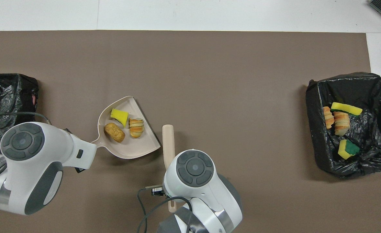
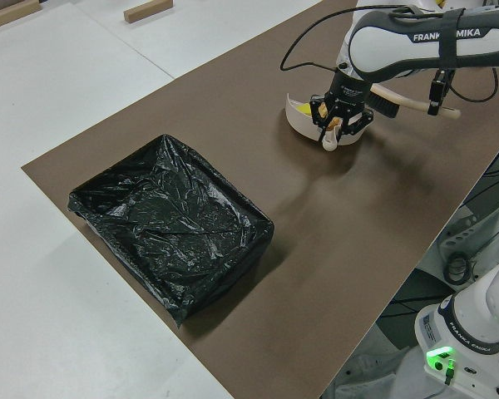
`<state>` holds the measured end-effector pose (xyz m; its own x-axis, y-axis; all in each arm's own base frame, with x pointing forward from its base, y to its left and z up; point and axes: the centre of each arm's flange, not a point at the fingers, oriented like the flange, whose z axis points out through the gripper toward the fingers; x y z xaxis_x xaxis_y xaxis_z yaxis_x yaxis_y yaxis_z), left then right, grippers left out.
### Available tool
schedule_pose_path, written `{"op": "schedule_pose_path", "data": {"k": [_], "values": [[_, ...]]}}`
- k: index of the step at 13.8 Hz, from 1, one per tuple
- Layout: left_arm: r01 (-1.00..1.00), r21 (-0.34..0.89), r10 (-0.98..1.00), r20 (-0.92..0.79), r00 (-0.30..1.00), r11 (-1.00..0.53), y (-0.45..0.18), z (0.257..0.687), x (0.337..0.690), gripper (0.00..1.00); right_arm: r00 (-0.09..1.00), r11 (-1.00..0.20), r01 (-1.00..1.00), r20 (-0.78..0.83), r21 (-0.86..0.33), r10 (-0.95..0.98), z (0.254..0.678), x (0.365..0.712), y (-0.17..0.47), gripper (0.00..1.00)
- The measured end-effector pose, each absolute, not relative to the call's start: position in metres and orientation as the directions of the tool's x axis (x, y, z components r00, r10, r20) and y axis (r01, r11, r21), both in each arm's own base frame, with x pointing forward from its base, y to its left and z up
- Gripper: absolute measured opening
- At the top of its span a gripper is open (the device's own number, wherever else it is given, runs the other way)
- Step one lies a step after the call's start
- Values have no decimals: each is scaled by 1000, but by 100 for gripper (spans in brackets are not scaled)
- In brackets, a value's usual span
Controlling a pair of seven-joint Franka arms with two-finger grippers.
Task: Sweep and dump trash in bin
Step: 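Carry the loaded dustpan to the left gripper's bin while the right gripper lowers the brush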
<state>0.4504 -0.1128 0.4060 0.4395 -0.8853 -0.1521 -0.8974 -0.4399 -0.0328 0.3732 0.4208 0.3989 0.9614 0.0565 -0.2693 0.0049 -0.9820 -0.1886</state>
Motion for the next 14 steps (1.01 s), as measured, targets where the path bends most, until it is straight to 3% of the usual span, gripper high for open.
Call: {"op": "schedule_pose_path", "data": {"k": [8, 11, 14], "values": [[-777, -71, -773, -76, 630, -626, -33, 461, 469, 32, 958, -996, -42, -287, -73, -20, 374, 273, 425, 26], [-636, -33, -635, -21, 772, -771, 14, 489, 476, 32, 970, -994, -38, -243, -104, -11, 356, 260, 434, 26], [-573, -34, -573, -4, 820, -819, 38, 527, 480, 32, 974, -992, -48, -226, -116, -20, 332, 265, 441, 26]]}}
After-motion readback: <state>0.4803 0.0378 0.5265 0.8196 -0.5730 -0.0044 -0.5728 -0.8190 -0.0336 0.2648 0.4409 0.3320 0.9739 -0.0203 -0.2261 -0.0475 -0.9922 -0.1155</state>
